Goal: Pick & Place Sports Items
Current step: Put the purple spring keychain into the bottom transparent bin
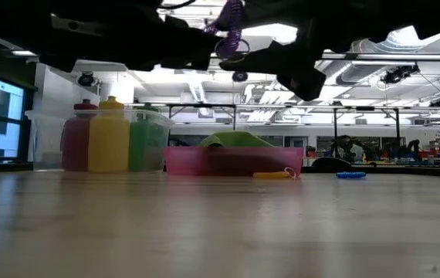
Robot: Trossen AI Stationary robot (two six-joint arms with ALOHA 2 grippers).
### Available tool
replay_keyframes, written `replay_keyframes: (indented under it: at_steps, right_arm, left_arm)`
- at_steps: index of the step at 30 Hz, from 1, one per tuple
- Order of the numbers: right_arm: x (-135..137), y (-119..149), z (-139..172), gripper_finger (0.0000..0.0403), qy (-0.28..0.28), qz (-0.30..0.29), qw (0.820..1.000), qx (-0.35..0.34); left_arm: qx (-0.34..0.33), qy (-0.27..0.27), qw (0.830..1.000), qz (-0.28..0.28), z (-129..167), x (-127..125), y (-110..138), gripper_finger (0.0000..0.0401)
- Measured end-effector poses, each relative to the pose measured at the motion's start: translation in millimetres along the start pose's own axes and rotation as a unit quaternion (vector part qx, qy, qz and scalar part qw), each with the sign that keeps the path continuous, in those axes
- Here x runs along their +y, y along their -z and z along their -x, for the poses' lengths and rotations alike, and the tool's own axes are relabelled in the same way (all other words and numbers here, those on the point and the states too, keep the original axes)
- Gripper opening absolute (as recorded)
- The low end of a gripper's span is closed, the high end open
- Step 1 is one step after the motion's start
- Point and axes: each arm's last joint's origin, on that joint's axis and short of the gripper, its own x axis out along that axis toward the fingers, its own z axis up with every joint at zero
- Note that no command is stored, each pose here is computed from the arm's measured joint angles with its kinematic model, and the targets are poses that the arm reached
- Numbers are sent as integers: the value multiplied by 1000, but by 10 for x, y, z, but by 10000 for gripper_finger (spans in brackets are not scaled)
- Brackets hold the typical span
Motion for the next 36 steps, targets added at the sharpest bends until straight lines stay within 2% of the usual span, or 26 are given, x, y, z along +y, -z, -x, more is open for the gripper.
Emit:
replay_keyframes:
  at_steps: [10,19,23,27,36]
  right_arm:
    - [-25,-8,1,189,36,5,999,-23]
    - [-94,15,10,189,108,11,993,-40]
    - [-116,35,13,189,124,15,992,-33]
    - [-128,50,15,189,129,17,991,-25]
    - [-151,79,21,189,140,20,990,-9]
  left_arm:
    - [38,13,998,42,121,-19,-69,1]
    - [90,23,986,142,399,-61,-233,1]
    - [124,22,966,227,608,-104,-327,1]
    - [166,20,936,310,882,-189,-424,1]
    - [236,48,876,418,1516,-550,-634,1]
